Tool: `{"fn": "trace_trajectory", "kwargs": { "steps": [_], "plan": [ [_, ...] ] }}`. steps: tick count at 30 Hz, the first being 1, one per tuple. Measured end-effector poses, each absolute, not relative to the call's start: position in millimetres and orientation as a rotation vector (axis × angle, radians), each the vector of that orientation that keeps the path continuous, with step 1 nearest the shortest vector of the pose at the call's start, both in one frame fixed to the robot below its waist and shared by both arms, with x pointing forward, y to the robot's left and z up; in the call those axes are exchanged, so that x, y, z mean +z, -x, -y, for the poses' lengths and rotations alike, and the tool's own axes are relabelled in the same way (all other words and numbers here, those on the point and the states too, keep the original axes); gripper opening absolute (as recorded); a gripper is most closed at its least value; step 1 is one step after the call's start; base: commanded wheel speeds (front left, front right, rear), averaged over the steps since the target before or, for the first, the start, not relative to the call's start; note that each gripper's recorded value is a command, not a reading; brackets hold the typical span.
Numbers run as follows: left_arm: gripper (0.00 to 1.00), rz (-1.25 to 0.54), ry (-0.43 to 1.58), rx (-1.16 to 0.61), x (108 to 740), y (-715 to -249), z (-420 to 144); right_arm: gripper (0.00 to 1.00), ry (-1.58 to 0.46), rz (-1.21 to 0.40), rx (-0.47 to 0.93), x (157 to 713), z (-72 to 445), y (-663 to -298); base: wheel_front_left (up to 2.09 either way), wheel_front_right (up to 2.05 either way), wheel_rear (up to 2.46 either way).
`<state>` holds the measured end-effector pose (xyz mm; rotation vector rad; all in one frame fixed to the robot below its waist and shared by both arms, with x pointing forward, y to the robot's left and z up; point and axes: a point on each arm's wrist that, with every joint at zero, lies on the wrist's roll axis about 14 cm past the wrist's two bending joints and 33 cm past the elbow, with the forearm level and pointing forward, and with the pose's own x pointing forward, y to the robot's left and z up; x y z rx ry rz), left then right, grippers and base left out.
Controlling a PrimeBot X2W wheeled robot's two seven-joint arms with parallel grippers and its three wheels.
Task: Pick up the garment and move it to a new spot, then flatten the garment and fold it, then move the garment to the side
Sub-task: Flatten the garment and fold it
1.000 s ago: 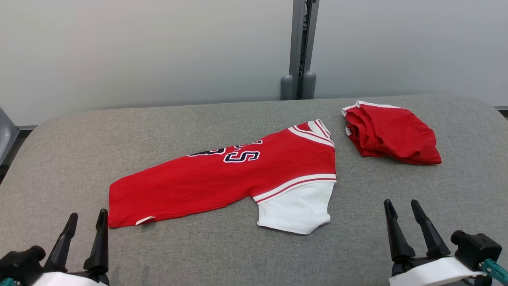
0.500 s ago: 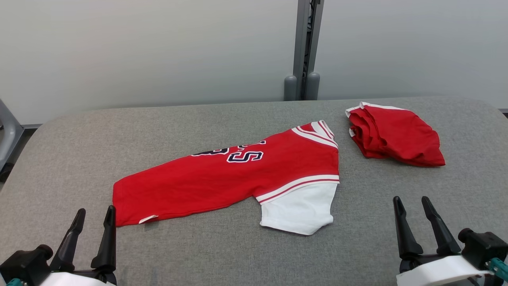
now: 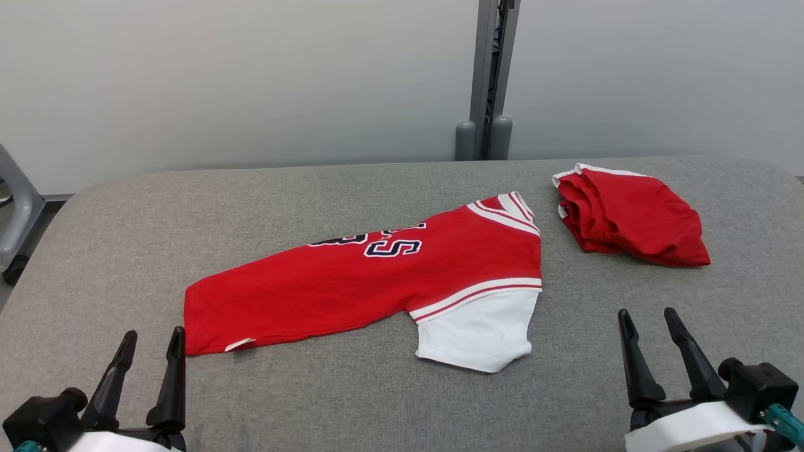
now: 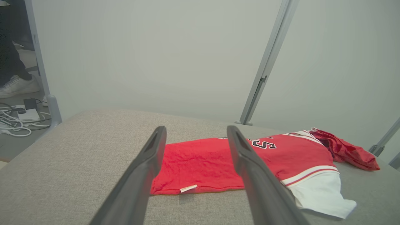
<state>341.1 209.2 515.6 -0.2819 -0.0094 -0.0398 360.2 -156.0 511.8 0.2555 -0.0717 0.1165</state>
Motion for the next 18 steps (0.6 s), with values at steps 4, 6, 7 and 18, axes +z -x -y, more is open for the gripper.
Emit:
{"fn": "trace_trajectory", "kwargs": {
  "steps": [4, 6, 7, 18],
  "plan": [
    [1.0, 0.008, 0.282, -0.039, 515.2, -340.8, -209.4, 1.0, -0.255, 0.067, 0.119, 511.2, 155.2, -360.4, 0.0, 0.0, 0.0],
    [1.0, 0.008, 0.282, -0.04, 515.0, -340.8, -209.0, 1.0, -0.256, 0.065, 0.119, 510.9, 155.3, -360.3, 0.0, 0.0, 0.0],
    [1.0, 0.007, 0.282, -0.041, 514.8, -340.8, -208.9, 1.0, -0.255, 0.064, 0.119, 510.7, 155.2, -360.3, 0.0, 0.0, 0.0],
    [1.0, 0.0, 0.28, -0.041, 513.5, -341.2, -208.5, 1.0, -0.259, 0.049, 0.121, 508.0, 154.3, -360.2, 0.0, 0.0, 0.0]
  ]
}}
